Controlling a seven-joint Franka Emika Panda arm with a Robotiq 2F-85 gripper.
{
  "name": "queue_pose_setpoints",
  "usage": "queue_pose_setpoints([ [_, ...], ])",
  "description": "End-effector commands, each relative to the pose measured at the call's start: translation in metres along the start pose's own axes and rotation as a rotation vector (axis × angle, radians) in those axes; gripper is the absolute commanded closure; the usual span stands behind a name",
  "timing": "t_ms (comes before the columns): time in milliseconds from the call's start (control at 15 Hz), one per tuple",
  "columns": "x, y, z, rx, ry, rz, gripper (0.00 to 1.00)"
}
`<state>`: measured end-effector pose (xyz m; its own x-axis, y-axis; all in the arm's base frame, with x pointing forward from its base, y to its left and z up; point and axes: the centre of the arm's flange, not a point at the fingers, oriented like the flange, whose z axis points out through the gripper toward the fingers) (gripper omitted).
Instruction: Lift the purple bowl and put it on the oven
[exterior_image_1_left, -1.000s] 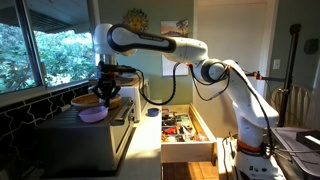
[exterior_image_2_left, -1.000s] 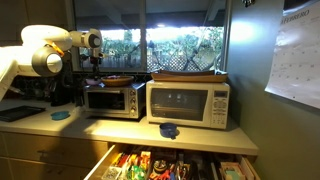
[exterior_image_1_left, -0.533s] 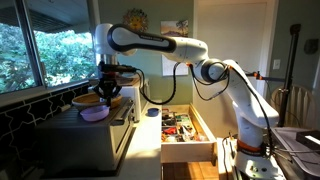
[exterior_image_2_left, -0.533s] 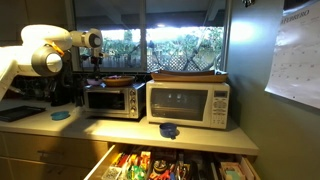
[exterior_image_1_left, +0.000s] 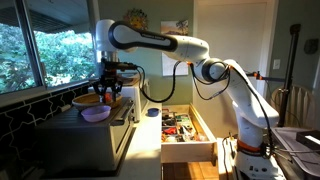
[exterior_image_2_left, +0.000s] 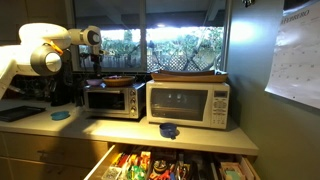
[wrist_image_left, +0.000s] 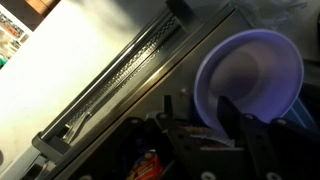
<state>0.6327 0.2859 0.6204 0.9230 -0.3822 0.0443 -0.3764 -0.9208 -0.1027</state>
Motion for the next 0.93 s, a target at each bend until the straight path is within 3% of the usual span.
queue_pose_setpoints([
  [0,-0.013,0.014,-0.037,0.001,0.034,-0.183,0.19],
  [133,-0.029,0.030,-0.060,0.021,0.039,-0.295,0.03],
  [200,-0.038,0.037,-0.072,0.037,0.031,-0.353,0.00],
  [467,-0.083,0.066,-0.115,0.061,0.002,-0.574,0.00],
  [667,-0.116,0.088,-0.125,0.073,-0.040,-0.733,0.00],
  [733,-0.085,0.049,-0.143,0.078,0.010,-0.650,0.00],
  [867,-0.091,0.054,-0.151,0.082,0.017,-0.662,0.00],
])
